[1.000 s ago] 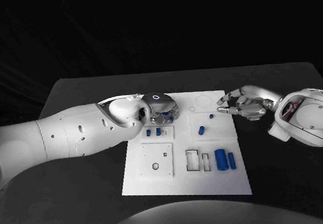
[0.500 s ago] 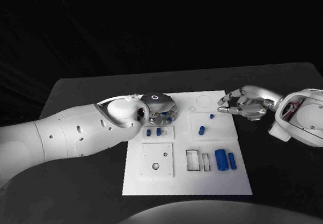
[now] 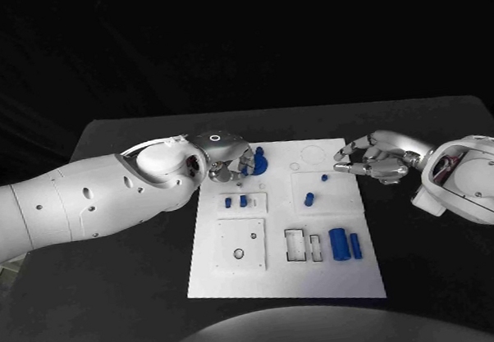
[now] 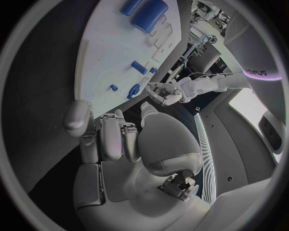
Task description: Assemble the parts on the task board
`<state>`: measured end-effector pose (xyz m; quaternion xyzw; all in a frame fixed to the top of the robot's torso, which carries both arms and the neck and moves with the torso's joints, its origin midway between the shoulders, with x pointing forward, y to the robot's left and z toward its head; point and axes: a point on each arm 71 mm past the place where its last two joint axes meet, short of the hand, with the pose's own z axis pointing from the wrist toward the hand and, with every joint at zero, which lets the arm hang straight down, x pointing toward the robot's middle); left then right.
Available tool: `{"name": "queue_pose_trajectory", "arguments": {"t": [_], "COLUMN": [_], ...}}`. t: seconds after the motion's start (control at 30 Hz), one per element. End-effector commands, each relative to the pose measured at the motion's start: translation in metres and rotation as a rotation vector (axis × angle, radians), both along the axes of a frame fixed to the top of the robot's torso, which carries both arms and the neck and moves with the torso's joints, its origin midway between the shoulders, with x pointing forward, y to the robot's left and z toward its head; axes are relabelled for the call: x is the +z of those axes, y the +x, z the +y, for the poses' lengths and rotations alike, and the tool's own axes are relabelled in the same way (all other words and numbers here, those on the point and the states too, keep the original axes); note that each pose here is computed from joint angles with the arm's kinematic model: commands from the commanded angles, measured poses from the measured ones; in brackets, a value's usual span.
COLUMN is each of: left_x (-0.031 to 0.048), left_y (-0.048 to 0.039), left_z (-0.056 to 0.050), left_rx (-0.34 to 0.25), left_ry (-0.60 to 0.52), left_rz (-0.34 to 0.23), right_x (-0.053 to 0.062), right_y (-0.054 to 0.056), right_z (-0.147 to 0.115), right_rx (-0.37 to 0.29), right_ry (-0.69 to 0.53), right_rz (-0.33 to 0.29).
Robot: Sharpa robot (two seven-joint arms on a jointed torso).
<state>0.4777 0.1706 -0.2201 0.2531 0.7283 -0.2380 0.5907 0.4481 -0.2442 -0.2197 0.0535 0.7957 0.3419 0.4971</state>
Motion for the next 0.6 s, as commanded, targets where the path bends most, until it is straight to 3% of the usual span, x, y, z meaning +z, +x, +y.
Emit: {"name": "queue_pose_trajectory", "arguments": {"t": [0.03,0.6], "left_x": [-0.0007,-0.0139], "left_y": [-0.0021,-0.0046], "left_z": [0.001,0.01], "left_rx": [0.012,0.065], "left_ry": [-0.018,0.036], "left_rz": [0.038,0.11], "right_x": [-0.001,-0.004], "right_y": [-0.001,-0.002], "right_z": [0.001,-0.001], "right_rx": [0.011,0.007], "right_ry": [-0.003,-0.007], "right_rz": [0.012,0.023]}}
